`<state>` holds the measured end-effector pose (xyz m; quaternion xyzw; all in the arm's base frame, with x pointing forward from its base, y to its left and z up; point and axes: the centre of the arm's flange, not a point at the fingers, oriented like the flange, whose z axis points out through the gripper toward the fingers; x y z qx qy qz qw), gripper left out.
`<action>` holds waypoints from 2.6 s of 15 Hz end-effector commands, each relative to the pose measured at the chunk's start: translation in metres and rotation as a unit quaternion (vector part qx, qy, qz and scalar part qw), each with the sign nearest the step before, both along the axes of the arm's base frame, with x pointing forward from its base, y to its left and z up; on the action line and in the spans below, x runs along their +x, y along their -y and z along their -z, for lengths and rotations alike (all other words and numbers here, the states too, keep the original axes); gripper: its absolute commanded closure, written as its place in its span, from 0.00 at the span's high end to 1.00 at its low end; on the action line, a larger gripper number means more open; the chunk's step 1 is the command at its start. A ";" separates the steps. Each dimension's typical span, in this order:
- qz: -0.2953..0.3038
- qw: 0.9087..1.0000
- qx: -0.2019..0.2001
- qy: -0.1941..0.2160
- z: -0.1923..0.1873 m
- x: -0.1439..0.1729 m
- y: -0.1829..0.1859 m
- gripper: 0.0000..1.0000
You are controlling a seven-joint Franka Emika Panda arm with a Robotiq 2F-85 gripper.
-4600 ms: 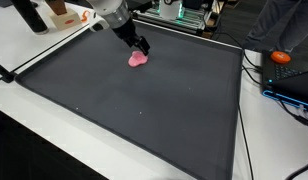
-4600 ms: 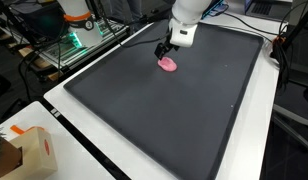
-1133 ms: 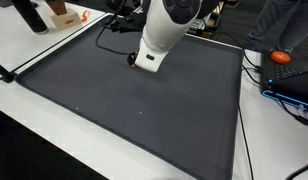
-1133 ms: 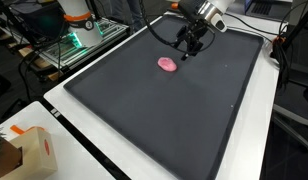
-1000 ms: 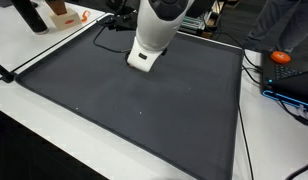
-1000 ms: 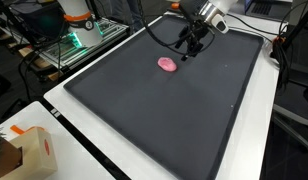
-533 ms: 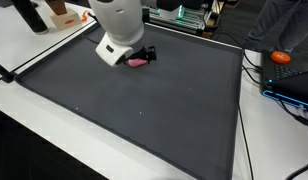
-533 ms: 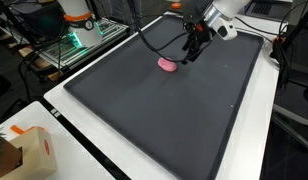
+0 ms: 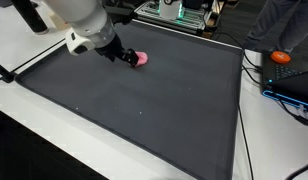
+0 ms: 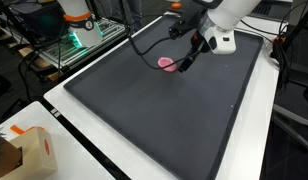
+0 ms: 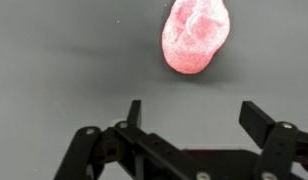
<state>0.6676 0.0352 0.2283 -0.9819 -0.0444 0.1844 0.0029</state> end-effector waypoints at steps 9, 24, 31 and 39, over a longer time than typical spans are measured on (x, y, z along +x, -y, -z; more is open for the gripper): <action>0.298 0.955 0.003 0.002 0.000 -0.033 0.101 1.00; 0.601 0.786 0.104 -0.099 0.035 -0.125 0.153 1.00; 0.689 0.694 0.162 -0.133 0.046 -0.160 0.158 1.00; 0.718 0.659 0.189 -0.125 0.064 -0.191 0.163 1.00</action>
